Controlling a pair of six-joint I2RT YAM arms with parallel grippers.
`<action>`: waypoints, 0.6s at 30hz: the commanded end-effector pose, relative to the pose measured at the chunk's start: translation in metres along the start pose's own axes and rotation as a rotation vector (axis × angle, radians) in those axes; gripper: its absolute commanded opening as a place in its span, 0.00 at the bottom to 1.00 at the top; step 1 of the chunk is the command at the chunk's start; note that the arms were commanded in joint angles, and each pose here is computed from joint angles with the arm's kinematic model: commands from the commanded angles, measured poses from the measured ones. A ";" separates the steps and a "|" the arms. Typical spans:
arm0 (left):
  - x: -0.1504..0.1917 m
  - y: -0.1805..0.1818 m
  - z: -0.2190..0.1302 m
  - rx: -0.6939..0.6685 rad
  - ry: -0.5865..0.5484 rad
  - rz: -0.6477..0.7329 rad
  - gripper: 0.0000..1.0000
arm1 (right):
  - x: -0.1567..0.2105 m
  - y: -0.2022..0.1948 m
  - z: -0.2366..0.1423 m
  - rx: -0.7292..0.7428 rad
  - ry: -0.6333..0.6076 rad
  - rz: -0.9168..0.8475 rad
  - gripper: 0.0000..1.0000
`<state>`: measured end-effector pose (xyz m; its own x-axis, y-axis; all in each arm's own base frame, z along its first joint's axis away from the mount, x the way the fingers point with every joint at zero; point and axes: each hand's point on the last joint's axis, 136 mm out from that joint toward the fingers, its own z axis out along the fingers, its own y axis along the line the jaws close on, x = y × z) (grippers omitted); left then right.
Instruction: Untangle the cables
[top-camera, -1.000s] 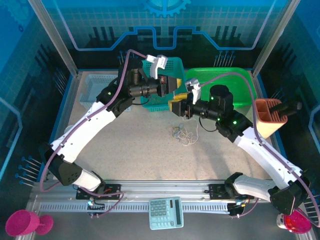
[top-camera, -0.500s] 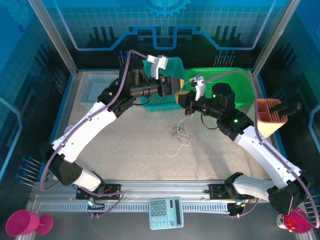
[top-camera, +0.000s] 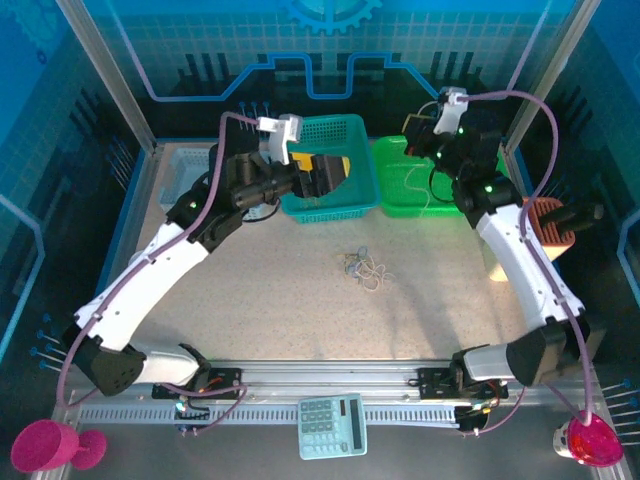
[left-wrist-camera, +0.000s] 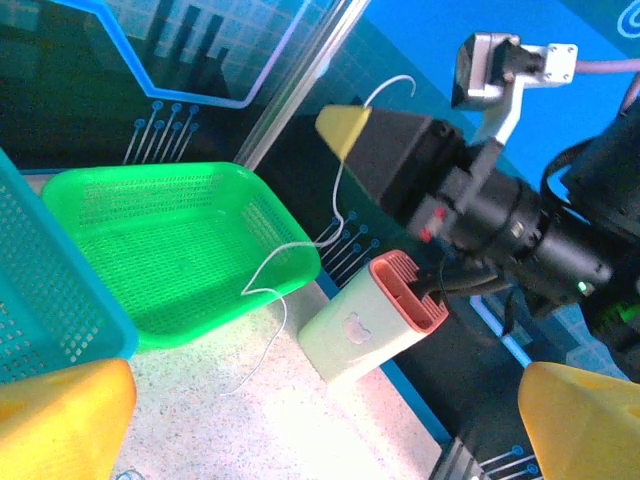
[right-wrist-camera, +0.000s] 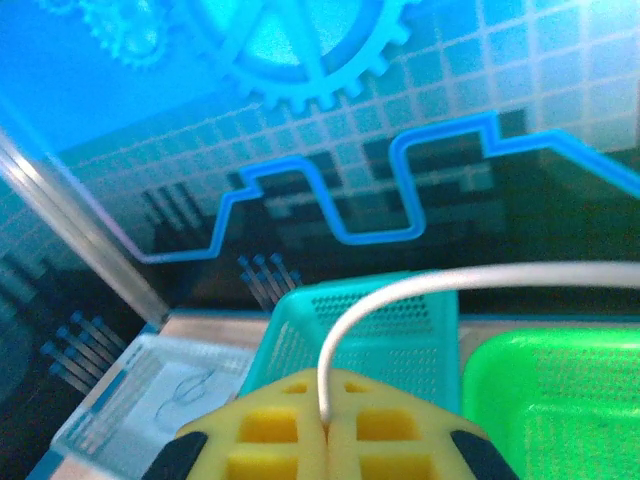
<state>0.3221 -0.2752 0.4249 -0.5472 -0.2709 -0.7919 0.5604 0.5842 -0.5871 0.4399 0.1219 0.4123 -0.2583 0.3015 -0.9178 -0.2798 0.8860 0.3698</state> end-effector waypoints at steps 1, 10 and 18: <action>0.000 0.011 -0.014 -0.055 -0.035 -0.009 0.99 | -0.036 -0.023 0.013 0.081 -0.102 0.006 0.00; 0.017 0.023 -0.025 -0.089 -0.014 -0.042 0.99 | -0.072 -0.075 0.054 0.195 -0.194 0.011 0.00; 0.021 0.024 -0.024 -0.087 0.002 -0.069 0.99 | -0.061 -0.118 0.098 0.314 -0.151 -0.030 0.00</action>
<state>0.3125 -0.2542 0.3955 -0.5821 -0.2896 -0.7597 0.4794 0.6324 -0.6084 0.5660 0.0483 0.4156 -0.1219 0.3311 -0.9357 -0.0366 0.9406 0.3376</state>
